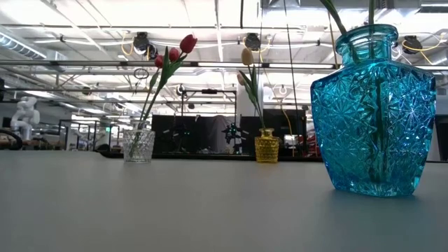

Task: Sort flowers into vase by color
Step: Put the light yellow tulip into the yellow vase

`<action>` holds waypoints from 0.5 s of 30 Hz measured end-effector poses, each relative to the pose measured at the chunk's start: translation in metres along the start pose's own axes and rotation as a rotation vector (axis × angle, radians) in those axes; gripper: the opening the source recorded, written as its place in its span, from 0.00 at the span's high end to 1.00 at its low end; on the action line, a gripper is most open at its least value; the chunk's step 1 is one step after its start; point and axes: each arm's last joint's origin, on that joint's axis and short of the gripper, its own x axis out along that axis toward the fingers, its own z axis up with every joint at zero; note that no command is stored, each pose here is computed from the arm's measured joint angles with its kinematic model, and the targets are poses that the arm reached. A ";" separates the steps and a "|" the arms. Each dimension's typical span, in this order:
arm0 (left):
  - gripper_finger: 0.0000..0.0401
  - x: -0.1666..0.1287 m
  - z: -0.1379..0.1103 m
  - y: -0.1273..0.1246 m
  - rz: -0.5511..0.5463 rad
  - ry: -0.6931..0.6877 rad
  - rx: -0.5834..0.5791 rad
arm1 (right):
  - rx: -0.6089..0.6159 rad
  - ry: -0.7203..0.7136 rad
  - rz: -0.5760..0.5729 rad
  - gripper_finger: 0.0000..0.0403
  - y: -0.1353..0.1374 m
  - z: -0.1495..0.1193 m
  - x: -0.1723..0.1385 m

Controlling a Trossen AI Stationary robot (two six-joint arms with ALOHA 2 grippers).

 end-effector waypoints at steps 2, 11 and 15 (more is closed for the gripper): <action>0.98 0.000 0.000 0.000 0.001 0.000 0.000 | 0.000 0.000 -0.001 0.60 0.000 0.000 0.000; 0.98 0.000 0.000 0.000 0.000 -0.001 -0.001 | -0.017 0.000 -0.004 0.71 0.000 0.000 0.000; 0.98 0.000 0.000 0.000 0.000 -0.001 -0.001 | -0.037 0.001 -0.006 0.82 0.001 0.002 -0.003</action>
